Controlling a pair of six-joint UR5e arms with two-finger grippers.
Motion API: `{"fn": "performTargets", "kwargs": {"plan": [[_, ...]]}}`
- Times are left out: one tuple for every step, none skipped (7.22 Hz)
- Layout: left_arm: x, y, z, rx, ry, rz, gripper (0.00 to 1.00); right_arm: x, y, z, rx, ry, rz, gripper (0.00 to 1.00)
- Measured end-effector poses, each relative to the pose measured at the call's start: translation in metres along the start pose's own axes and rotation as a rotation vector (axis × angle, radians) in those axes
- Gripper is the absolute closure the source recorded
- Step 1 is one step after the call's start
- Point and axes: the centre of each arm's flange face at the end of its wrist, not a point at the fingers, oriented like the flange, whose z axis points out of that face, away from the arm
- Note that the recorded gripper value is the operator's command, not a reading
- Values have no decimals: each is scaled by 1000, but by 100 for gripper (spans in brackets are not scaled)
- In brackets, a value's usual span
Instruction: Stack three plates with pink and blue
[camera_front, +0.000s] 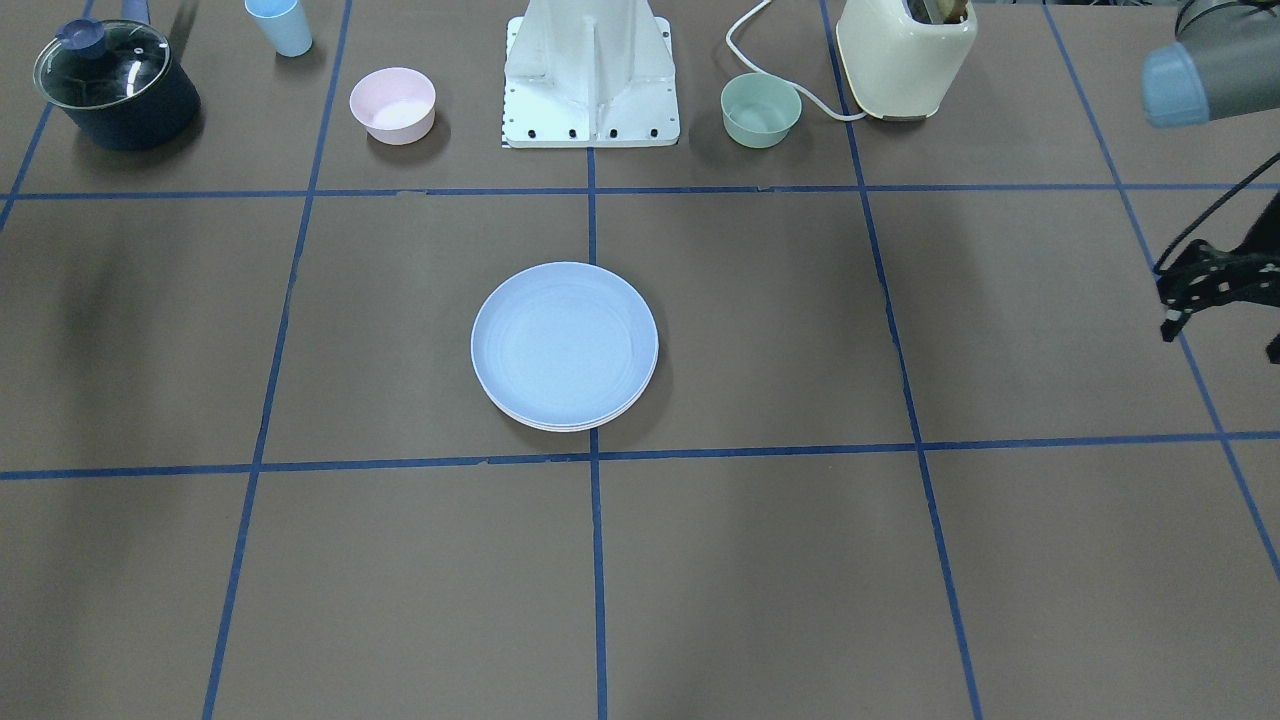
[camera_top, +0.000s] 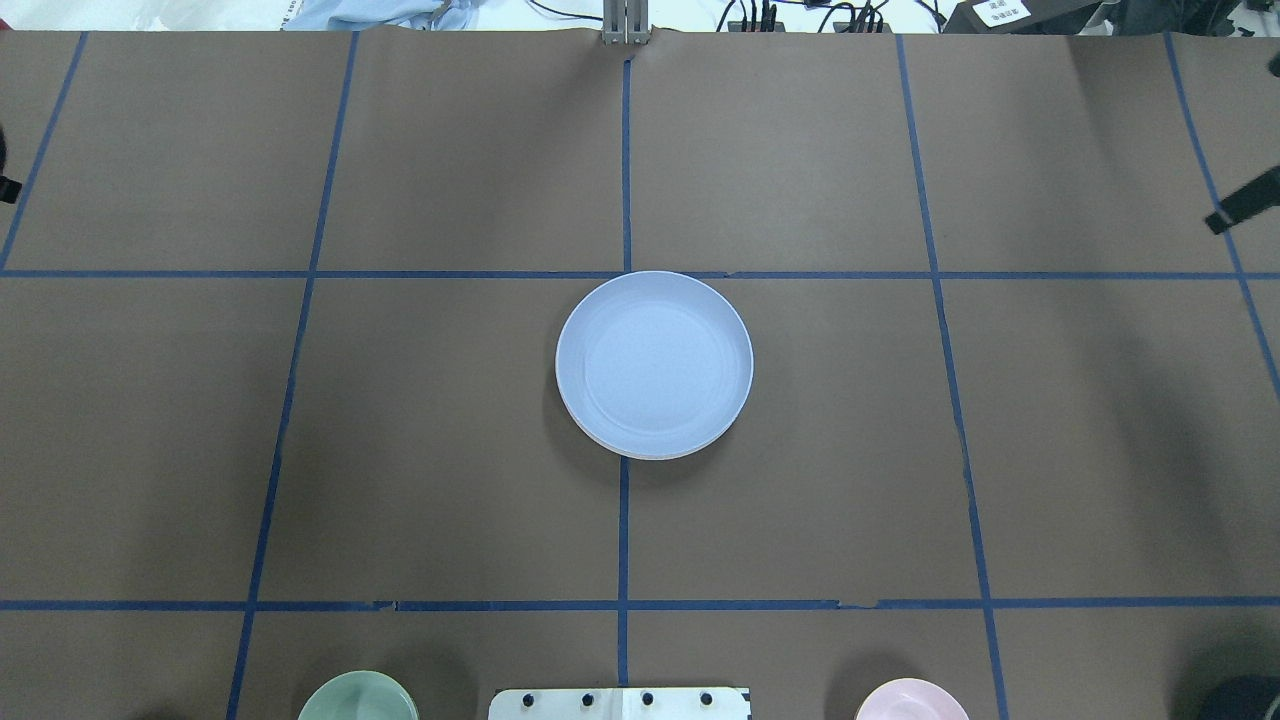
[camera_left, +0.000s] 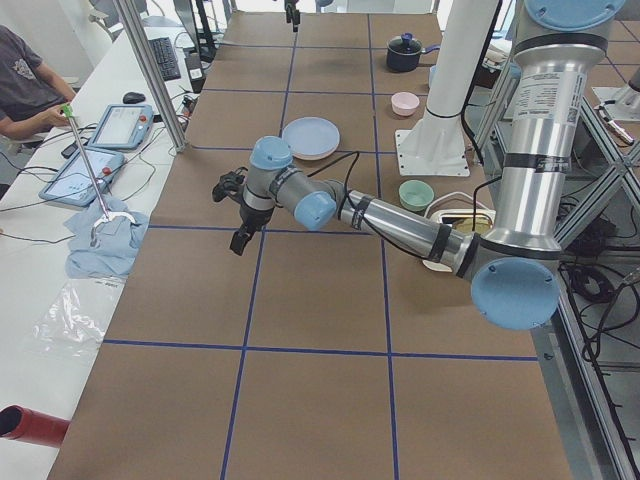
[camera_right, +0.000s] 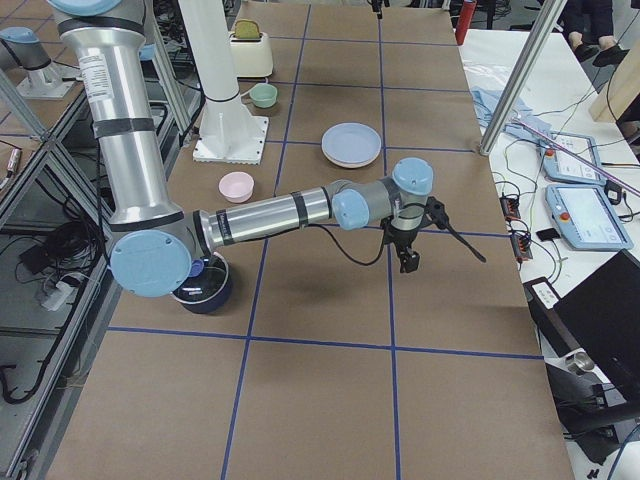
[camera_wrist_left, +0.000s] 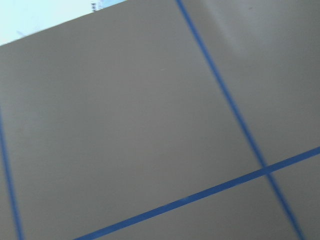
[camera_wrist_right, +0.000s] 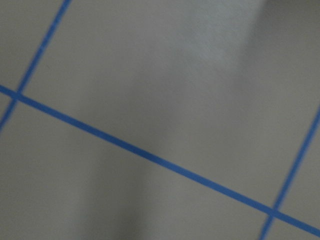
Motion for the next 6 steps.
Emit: {"fn": "performTargets", "kwargs": {"plan": [[-32, 25, -6, -12, -25, 26, 0, 38, 44, -5, -14, 10, 9, 0], [-52, 39, -11, -18, -39, 34, 0, 60, 77, -3, -18, 14, 23, 0], [-63, 47, -12, -21, -48, 31, 0, 73, 100, 4, -24, 18, 39, 0], [-69, 50, -9, -29, -55, 23, 0, 86, 120, 14, -42, 18, 68, 0], [-78, 55, -2, -49, -59, 4, 0, 100, 138, 22, -59, 19, 108, 0], [-86, 62, 3, -67, -62, -16, 0, 111, 148, 21, -59, 21, 153, 0]]}}
